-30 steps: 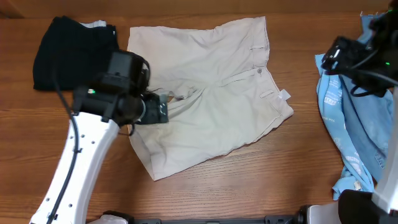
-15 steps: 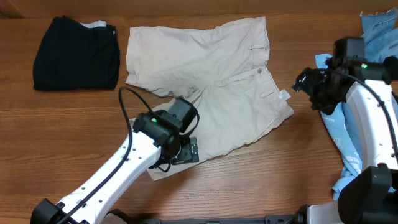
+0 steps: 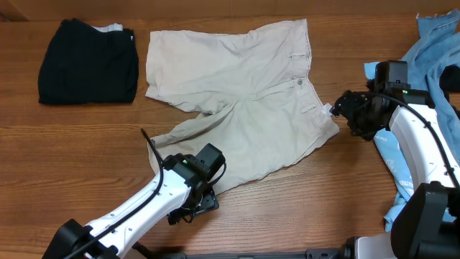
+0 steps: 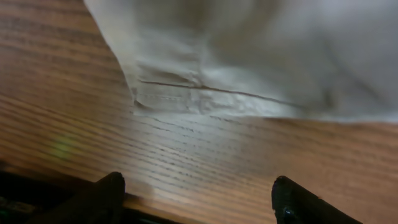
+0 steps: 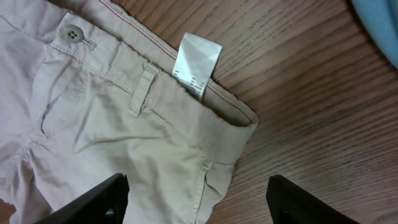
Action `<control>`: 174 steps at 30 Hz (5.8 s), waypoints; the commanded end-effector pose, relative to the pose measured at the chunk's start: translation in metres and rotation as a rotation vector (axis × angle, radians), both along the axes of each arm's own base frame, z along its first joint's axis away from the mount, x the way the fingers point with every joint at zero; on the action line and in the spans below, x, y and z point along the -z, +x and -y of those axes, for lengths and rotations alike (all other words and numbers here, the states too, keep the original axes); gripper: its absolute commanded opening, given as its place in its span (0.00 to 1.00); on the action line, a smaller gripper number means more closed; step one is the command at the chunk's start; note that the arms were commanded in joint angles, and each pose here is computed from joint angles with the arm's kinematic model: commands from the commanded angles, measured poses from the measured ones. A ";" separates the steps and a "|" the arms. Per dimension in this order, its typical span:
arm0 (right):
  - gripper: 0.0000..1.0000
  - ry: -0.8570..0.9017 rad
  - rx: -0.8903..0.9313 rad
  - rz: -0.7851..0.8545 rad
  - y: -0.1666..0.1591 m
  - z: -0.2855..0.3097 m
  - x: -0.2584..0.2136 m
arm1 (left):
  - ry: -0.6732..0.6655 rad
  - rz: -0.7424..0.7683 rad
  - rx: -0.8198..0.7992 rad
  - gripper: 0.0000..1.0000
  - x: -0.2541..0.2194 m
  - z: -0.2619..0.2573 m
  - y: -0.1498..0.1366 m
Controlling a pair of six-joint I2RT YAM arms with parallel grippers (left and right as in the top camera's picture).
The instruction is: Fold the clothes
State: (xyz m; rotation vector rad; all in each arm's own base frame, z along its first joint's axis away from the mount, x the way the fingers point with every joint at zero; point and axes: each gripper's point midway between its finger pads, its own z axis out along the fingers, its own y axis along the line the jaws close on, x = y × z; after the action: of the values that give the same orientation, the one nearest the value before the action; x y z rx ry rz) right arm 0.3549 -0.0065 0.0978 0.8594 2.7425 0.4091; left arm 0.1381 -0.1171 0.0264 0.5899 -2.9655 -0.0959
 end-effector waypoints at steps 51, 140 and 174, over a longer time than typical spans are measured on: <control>0.67 0.022 0.003 -0.090 -0.022 -0.013 0.084 | 0.076 0.171 -0.044 0.04 0.050 -0.024 0.014; 1.00 -0.193 0.131 0.591 0.139 0.073 -0.040 | 0.163 1.204 0.234 1.00 -0.147 0.033 0.381; 0.04 -0.059 -0.697 0.305 0.074 -0.132 0.023 | -0.097 0.818 0.140 1.00 -0.224 -0.069 0.344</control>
State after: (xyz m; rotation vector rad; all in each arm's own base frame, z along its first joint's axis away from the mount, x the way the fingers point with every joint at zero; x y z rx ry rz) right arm 0.4258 0.1210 0.0792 -0.1547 2.6666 0.5154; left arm 0.4842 -0.0438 0.2252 0.5172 -3.7132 0.2984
